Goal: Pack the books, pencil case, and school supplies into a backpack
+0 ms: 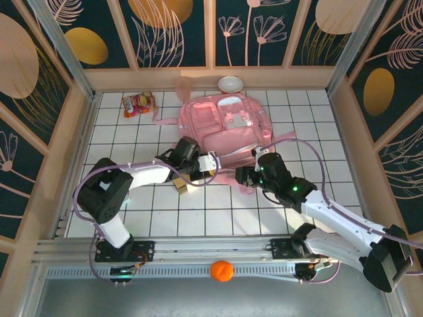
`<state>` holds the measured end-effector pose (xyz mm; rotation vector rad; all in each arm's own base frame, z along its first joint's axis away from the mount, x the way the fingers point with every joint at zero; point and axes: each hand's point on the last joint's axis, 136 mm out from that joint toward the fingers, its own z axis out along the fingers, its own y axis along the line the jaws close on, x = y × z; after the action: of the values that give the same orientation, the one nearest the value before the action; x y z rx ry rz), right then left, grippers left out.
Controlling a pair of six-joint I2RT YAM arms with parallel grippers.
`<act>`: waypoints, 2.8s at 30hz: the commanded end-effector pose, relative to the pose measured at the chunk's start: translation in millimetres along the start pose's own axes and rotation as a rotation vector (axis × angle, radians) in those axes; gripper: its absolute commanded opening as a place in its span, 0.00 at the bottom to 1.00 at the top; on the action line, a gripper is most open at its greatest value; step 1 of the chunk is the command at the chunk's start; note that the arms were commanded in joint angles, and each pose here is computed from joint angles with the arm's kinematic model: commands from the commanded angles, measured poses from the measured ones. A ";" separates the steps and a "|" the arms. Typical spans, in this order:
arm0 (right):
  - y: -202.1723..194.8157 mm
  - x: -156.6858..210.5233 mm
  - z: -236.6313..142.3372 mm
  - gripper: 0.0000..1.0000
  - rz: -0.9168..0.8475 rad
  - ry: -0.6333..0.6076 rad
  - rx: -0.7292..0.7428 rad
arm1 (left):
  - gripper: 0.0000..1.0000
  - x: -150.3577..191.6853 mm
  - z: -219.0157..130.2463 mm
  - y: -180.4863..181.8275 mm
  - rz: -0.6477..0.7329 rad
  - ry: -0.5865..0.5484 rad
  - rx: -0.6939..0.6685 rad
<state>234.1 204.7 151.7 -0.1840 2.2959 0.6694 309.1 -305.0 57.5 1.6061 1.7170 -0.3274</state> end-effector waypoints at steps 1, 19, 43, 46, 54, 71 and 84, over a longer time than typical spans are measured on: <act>-2.3 -7.9 -6.8 0.53 0.045 -0.048 -0.014 | 0.20 -13.5 -2.6 14.4 -0.004 -0.043 -0.042; 18.0 -0.8 -10.0 0.52 0.175 0.000 0.053 | 0.00 -112.8 -63.2 34.1 -0.323 -0.282 0.043; -25.9 -30.6 26.4 0.25 0.168 -0.071 0.408 | 0.00 -116.3 -67.7 33.6 -0.317 -0.290 0.047; -26.1 -33.0 25.9 0.25 0.173 -0.080 0.410 | 0.00 -116.0 -66.7 33.9 -0.321 -0.289 0.049; -13.9 -33.8 48.3 0.37 0.114 -0.040 0.375 | 0.00 -118.4 -67.8 34.1 -0.319 -0.298 0.052; -49.9 -29.1 30.9 0.16 0.124 0.004 0.417 | 0.00 -103.9 -62.3 36.0 -0.334 -0.242 0.016; -43.1 -29.5 52.1 0.27 0.098 0.041 0.375 | 0.00 -107.6 -64.5 37.3 -0.335 -0.251 0.016</act>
<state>289.7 204.0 127.7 0.0850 2.4443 0.3411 304.0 -333.0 151.9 1.2722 1.8578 -0.6663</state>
